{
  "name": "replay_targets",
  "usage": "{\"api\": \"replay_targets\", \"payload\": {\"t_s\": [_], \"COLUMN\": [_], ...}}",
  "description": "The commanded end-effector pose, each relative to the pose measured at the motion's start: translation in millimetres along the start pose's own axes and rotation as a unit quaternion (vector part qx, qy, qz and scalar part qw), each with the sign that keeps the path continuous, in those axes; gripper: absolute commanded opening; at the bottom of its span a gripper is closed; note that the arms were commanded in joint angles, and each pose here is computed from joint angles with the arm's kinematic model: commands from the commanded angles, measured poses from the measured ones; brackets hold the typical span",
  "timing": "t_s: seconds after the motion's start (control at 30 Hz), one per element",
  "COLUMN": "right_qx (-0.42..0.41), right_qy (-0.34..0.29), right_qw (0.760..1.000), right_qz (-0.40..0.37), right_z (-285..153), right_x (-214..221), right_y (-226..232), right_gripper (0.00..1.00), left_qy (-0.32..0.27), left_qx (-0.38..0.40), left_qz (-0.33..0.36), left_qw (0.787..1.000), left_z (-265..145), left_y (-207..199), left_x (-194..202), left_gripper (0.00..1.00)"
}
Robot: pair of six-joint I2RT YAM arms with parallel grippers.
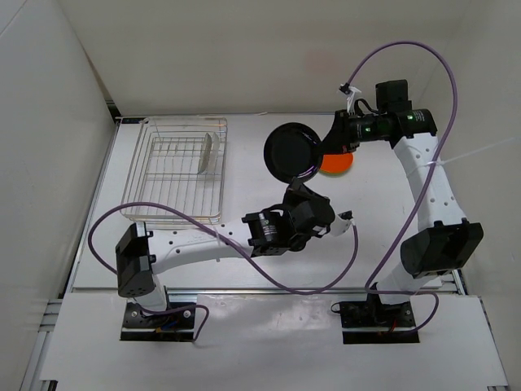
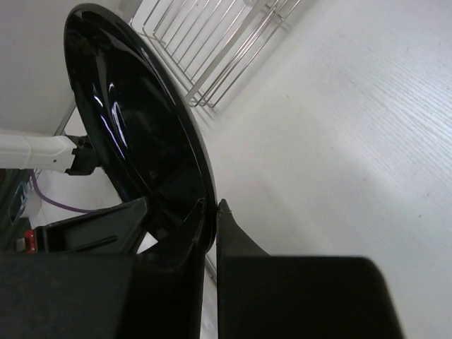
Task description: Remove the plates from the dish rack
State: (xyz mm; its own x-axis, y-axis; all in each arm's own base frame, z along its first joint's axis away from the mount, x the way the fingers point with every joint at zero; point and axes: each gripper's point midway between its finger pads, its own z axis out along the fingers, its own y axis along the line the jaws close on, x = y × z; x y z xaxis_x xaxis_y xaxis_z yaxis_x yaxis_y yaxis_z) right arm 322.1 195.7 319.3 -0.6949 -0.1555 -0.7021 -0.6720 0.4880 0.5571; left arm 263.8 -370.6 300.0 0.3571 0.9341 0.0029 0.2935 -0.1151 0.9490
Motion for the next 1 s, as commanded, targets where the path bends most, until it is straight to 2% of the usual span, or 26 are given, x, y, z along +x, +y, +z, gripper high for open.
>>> {"api": "replay_targets", "payload": {"t_s": [0.0,0.17,0.23,0.27,0.43,0.47,0.5,0.6,0.73,0.8,0.83,0.9,0.97], "right_qx": [0.007,0.028,0.062,0.076,0.148,0.162,0.182,0.262,0.292,0.297,0.3,0.323,0.33], "right_qy": [-0.008,-0.023,-0.027,-0.036,-0.062,-0.06,-0.068,-0.073,-0.071,-0.073,-0.074,-0.068,-0.064], "right_qw": [0.999,0.999,0.998,0.996,0.986,0.984,0.98,0.958,0.944,0.94,0.938,0.931,0.927], "right_qz": [-0.034,-0.035,-0.017,-0.02,0.034,0.047,0.05,0.089,0.137,0.151,0.156,0.156,0.165], "right_z": [-6.2,-6.6,-6.1,-6.4,-11.5,-8.1,-10.9,-18.1,-25.4,-27.9,-28.0,-28.4,-26.2], "right_x": [0.1,-7.2,-9.0,-13.9,-32.1,-31.7,-36.8,-35.2,-30.2,-30.1,-31.1,-28.4,-25.8], "right_y": [11.4,5.7,-6.6,-11.9,-59.7,-75.7,-87.2,-147.0,-211.4,-226.5,-238.1,-253.3,-271.8], "right_gripper": [0.01,0.0,0.0,0.0,0.0,0.0,0.0,0.0,0.0,0.0,0.0,0.0,0.0], "left_qy": [-0.003,0.004,0.007,0.009,0.014,0.031,0.049,0.069,0.101,0.132,0.139,0.175,0.199], "left_qx": [-0.041,-0.034,-0.017,-0.014,0.046,0.055,0.058,0.072,0.068,0.053,0.037,0.04,0.022], "left_qz": [-0.051,-0.072,-0.07,-0.075,-0.074,-0.063,-0.047,-0.063,-0.159,-0.207,-0.245,-0.292,-0.365], "left_qw": [0.998,0.997,0.997,0.997,0.996,0.996,0.996,0.993,0.98,0.968,0.959,0.939,0.909], "left_z": [-7.9,2.9,4.4,3.1,2.0,5.9,7.7,15.7,24.7,35.8,36.0,48.8,53.3], "left_y": [31.3,29.5,23.8,24.2,-1.2,-10.6,-21.7,-26.7,0.8,16.4,31.6,34.3,47.9], "left_x": [4.4,10.0,14.2,15.2,27.2,36.5,47.9,74.4,119.9,158.3,172.1,216.9,258.0], "left_gripper": [0.11,0.11,0.27,0.45,0.79,0.93,1.0,1.0,1.0,1.0,1.0,1.0,1.0]}}
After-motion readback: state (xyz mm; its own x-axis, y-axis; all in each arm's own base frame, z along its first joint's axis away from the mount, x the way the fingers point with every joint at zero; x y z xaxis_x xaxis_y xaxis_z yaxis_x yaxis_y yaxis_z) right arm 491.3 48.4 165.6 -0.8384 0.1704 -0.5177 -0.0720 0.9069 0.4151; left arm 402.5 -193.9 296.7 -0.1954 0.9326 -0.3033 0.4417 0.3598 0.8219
